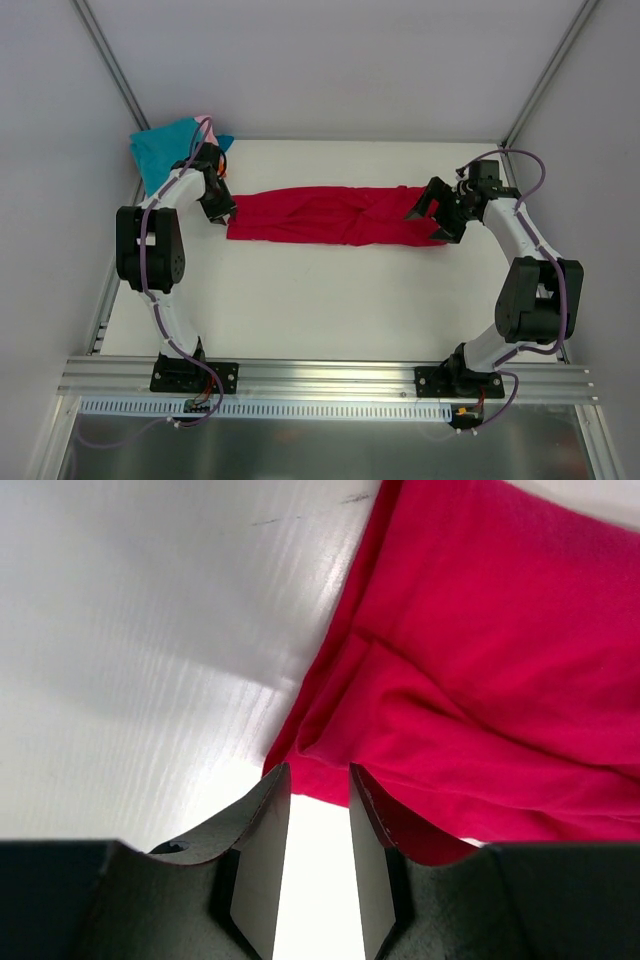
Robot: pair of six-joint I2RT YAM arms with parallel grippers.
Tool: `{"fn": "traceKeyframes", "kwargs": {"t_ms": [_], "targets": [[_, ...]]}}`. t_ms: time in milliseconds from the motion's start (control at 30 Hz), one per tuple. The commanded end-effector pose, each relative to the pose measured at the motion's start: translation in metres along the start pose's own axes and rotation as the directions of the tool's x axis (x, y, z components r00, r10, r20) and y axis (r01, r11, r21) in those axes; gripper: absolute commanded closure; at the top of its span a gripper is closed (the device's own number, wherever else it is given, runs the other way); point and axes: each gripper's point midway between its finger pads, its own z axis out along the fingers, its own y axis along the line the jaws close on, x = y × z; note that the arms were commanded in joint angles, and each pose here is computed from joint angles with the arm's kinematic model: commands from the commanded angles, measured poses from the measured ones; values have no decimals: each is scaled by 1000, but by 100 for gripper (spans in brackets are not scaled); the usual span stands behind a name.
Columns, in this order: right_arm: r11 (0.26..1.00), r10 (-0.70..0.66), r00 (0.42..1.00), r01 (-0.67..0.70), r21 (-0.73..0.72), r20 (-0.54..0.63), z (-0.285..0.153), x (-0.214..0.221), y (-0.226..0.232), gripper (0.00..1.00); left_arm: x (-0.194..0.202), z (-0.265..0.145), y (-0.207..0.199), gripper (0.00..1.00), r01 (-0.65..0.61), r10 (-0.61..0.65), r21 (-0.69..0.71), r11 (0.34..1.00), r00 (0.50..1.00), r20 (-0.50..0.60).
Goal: Fold and stack the t-shirts
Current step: Fold the other side of the tshirt into a rectangle
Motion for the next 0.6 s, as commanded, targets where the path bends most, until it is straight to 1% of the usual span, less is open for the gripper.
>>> {"fn": "traceKeyframes", "kwargs": {"t_ms": [0, 400, 433, 467, 500, 567], "targets": [[999, -26, 1000, 26, -23, 1, -3, 0, 6, 0, -16, -13, 9, 70, -6, 7, -20, 1000, 998, 65], [999, -18, 1000, 18, -36, -8, 1, 0, 8, 1, -15, -1, 12, 69, 4, -4, -15, 1000, 999, 43], [999, -13, 1000, 13, -38, -10, 2, 0, 7, 1, -13, 2, 11, 60, 7, -7, -8, 1000, 1000, 31], [999, -13, 1000, 13, -39, -11, 2, 0, 8, 1, -13, 2, 11, 60, 7, -7, -7, 1000, 999, 32], [999, -12, 1000, 12, -41, -11, 3, 0, 8, 0, -13, 2, 10, 54, 5, -5, -1, 1000, 999, 32], [999, -11, 1000, 10, -41, -14, 4, 0, 7, 1, -12, 3, 8, 50, 5, -5, 13, 1000, 999, 33]]}}
